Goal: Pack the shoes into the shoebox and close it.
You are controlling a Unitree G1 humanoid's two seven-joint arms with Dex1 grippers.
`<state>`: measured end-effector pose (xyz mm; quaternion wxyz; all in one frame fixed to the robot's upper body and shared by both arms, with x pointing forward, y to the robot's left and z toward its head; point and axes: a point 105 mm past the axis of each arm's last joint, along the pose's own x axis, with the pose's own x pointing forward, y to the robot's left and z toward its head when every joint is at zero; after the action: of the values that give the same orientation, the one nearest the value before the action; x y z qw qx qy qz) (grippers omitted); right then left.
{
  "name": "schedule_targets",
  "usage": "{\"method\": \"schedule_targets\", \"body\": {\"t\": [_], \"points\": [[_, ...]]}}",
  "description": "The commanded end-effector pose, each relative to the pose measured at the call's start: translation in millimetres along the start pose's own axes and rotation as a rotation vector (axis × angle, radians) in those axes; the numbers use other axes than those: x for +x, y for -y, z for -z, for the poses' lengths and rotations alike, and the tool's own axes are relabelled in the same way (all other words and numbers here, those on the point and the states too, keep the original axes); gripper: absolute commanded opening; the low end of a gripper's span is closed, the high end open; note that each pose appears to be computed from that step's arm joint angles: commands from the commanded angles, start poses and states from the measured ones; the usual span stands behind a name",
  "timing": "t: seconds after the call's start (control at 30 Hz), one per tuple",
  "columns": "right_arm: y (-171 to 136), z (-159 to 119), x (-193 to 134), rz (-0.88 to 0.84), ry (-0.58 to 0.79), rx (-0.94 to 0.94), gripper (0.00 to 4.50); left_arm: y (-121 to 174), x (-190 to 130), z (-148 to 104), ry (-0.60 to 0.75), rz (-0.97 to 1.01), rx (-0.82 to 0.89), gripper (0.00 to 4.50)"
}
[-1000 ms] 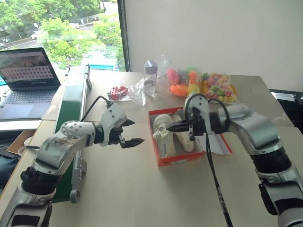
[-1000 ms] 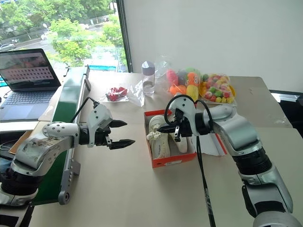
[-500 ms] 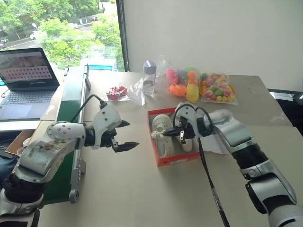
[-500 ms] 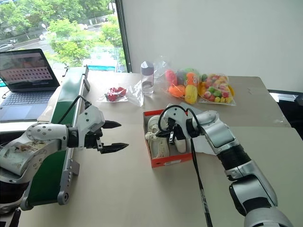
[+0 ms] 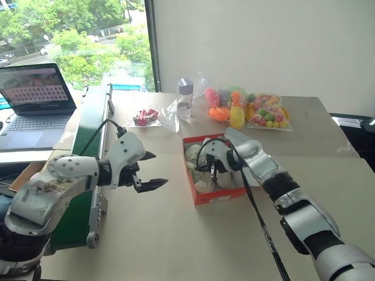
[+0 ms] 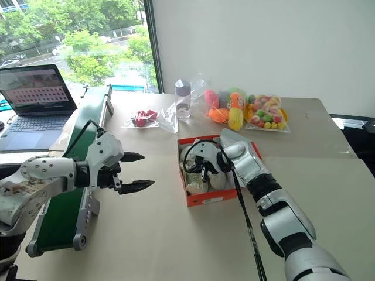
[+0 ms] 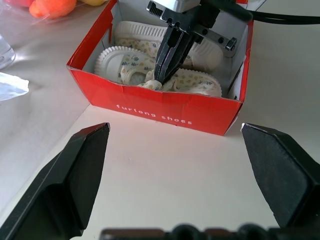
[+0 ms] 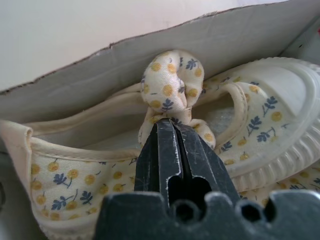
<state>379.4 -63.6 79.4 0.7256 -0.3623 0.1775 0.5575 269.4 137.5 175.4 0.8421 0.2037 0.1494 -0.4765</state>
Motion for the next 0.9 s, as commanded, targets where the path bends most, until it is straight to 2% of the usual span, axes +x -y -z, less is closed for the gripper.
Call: {"method": "schedule_targets", "body": {"t": [0.03,0.17,0.3,0.47,0.6,0.77,0.9], "points": [[-3.0,49.1,0.9,0.057,-0.207,-0.033,0.07,3.9,-1.2,-10.5,0.027,0.011,0.041,4.50],[6.2,31.0,-10.1,0.117,-0.151,-0.048,0.07,6.8,3.3,-10.0,0.019,0.056,0.052,4.50],[11.0,-7.9,-41.2,0.135,0.028,0.080,0.07,9.6,7.8,-8.4,-0.002,0.122,0.068,4.50],[1.0,-75.1,-116.7,0.077,0.321,0.293,0.07,6.1,14.1,-11.7,-0.014,0.193,0.103,4.50],[-18.4,-100.1,-185.7,0.069,0.385,0.330,0.07,3.3,18.5,-14.9,-0.027,0.263,0.134,4.50],[-44.4,-81.6,-210.5,0.113,0.365,0.476,0.07,-0.2,24.2,-20.3,-0.020,0.320,0.166,4.50],[-96.1,-12.0,-210.1,0.203,0.223,0.734,0.07,-3.0,34.8,-25.5,-0.015,0.390,0.206,4.50]]}}
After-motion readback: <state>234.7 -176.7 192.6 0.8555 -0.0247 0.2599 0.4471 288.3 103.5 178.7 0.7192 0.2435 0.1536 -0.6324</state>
